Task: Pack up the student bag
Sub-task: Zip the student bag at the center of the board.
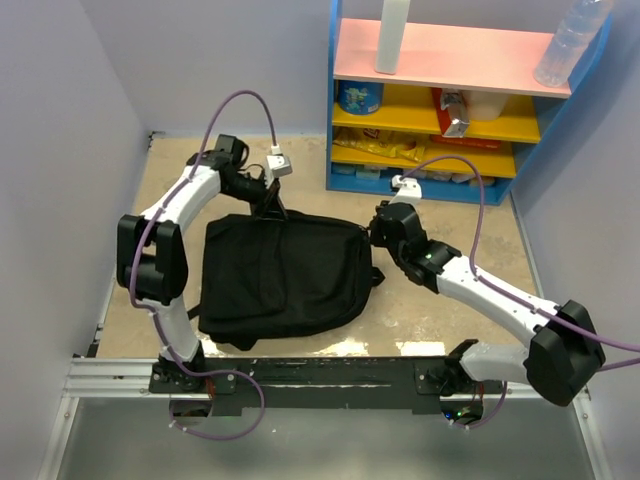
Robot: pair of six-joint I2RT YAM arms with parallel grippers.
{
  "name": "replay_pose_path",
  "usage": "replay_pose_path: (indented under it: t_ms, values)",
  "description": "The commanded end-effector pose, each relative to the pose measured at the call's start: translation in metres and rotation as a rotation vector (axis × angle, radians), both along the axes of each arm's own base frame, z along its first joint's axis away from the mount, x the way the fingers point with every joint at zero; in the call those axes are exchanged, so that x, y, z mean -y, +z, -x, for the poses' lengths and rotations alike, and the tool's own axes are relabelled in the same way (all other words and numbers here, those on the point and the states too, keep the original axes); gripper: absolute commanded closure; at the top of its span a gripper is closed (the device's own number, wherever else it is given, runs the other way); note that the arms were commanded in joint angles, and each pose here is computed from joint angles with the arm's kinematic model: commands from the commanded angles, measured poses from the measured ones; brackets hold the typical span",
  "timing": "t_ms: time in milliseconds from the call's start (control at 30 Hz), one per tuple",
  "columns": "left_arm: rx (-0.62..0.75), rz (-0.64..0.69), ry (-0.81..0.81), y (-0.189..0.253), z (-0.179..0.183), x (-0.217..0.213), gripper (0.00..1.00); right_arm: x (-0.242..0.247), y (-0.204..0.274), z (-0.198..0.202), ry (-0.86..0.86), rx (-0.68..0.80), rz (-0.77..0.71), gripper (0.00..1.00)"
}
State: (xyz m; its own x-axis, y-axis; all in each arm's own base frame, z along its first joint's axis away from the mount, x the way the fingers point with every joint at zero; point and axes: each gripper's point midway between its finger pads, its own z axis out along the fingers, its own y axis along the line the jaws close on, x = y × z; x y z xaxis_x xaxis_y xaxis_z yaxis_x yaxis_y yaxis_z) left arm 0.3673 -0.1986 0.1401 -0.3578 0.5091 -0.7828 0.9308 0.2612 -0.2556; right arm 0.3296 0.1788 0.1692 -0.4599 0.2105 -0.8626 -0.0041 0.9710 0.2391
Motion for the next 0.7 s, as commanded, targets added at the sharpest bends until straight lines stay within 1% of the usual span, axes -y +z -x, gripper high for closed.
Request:
replay_pose_path:
  t_ms: [0,33,67,100,133,167,233,267,333,367,467,567,667]
  values:
    - [-0.043,-0.076,0.069,0.022,0.019,-0.072,0.55,0.038,0.019,-0.019,-0.136,0.060,0.101,1.00]
    - [-0.044,-0.034,0.037,0.035,0.027,-0.066,0.36,0.031,0.024,-0.023,-0.116,0.070,0.081,1.00]
    - [-0.040,0.006,0.005,0.058,0.035,-0.057,0.19,0.020,0.029,-0.027,-0.080,0.082,0.049,1.00]
    - [-0.017,0.062,-0.032,0.074,0.037,-0.046,0.00,0.009,0.034,-0.034,-0.053,0.088,0.031,1.00]
    - [-0.001,0.073,-0.049,0.083,0.037,-0.038,0.00,0.002,0.037,-0.038,-0.029,0.096,0.015,1.00]
    - [0.045,0.081,-0.101,0.096,0.037,-0.021,0.00,-0.010,0.043,-0.041,0.013,0.111,-0.017,1.00]
    - [0.102,0.083,-0.174,0.100,0.037,0.000,0.00,-0.022,0.049,-0.047,0.042,0.128,-0.052,1.00]
    - [0.147,0.092,-0.227,0.096,0.034,0.022,0.00,-0.032,0.055,-0.048,0.079,0.140,-0.095,1.00]
    - [0.165,0.101,-0.270,0.091,0.030,0.043,0.00,-0.042,0.058,-0.048,0.113,0.149,-0.137,1.00]
    - [0.170,0.107,-0.316,0.084,0.025,0.063,0.00,-0.046,0.063,-0.049,0.120,0.164,-0.167,1.00]
    - [0.175,0.111,-0.403,0.070,0.014,0.095,0.00,-0.048,0.067,-0.047,0.127,0.173,-0.197,1.00]
    - [0.199,0.116,-0.435,0.059,-0.007,0.112,0.00,-0.048,0.074,-0.041,0.141,0.195,-0.226,1.00]
    - [0.214,0.127,-0.462,0.052,-0.008,0.120,0.00,-0.048,0.082,-0.038,0.153,0.213,-0.245,1.00]
